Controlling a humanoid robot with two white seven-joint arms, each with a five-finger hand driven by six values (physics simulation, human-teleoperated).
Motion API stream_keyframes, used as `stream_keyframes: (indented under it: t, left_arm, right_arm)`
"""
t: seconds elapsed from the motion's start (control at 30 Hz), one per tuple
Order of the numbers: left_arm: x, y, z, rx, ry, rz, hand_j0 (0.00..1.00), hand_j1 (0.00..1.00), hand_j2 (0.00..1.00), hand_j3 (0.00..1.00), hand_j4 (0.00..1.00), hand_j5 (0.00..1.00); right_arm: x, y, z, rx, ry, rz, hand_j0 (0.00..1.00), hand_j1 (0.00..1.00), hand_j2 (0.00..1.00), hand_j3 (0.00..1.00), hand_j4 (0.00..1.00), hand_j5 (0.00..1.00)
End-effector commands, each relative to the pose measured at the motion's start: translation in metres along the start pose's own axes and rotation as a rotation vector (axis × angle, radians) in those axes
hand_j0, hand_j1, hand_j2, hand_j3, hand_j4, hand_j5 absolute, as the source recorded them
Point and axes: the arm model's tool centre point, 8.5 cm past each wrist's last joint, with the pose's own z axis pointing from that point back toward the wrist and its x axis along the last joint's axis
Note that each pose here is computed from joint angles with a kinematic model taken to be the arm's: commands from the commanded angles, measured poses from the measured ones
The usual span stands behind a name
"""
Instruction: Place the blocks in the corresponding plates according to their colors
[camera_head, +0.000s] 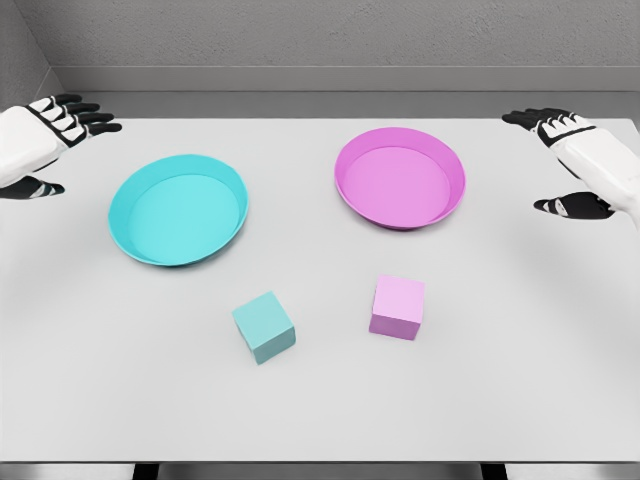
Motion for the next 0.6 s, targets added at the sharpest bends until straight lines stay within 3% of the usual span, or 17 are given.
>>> stream_keyframes:
  t: [0.0,0.13,0.27,0.37,0.43,0.57]
  left_arm:
    - [0.000,0.002,0.000,0.009,0.001,0.004,1.00,1.00,1.00,1.00,1.00,1.00]
    - [0.012,0.003,-0.003,0.006,-0.035,-0.007,1.00,1.00,1.00,1.00,1.00,1.00]
    - [0.056,0.003,-0.013,0.006,-0.159,-0.050,1.00,1.00,1.00,1.00,1.00,1.00]
    - [0.069,0.003,-0.015,0.004,-0.197,-0.070,1.00,1.00,1.00,1.00,1.00,1.00]
    - [0.082,-0.002,-0.017,-0.003,-0.229,-0.079,1.00,1.00,1.00,1.00,1.00,1.00]
    - [0.098,-0.010,-0.016,-0.016,-0.266,-0.066,1.00,1.00,1.00,1.00,1.00,1.00]
  right_arm:
    - [0.000,-0.001,0.000,-0.001,-0.001,0.000,1.00,1.00,1.00,1.00,1.00,1.00]
    - [-0.003,-0.001,0.000,-0.004,0.013,-0.002,1.00,1.00,1.00,1.00,1.00,1.00]
    - [0.003,0.010,-0.005,0.030,-0.008,-0.008,1.00,1.00,1.00,1.00,1.00,1.00]
    - [0.032,0.031,-0.036,0.239,-0.114,0.008,1.00,1.00,1.00,1.00,1.00,1.00]
    - [0.050,0.045,-0.050,0.385,-0.176,0.066,1.00,1.00,1.00,1.00,1.00,1.00]
    - [0.069,0.052,-0.050,0.532,-0.346,0.188,1.00,1.00,1.00,1.00,1.00,1.00]
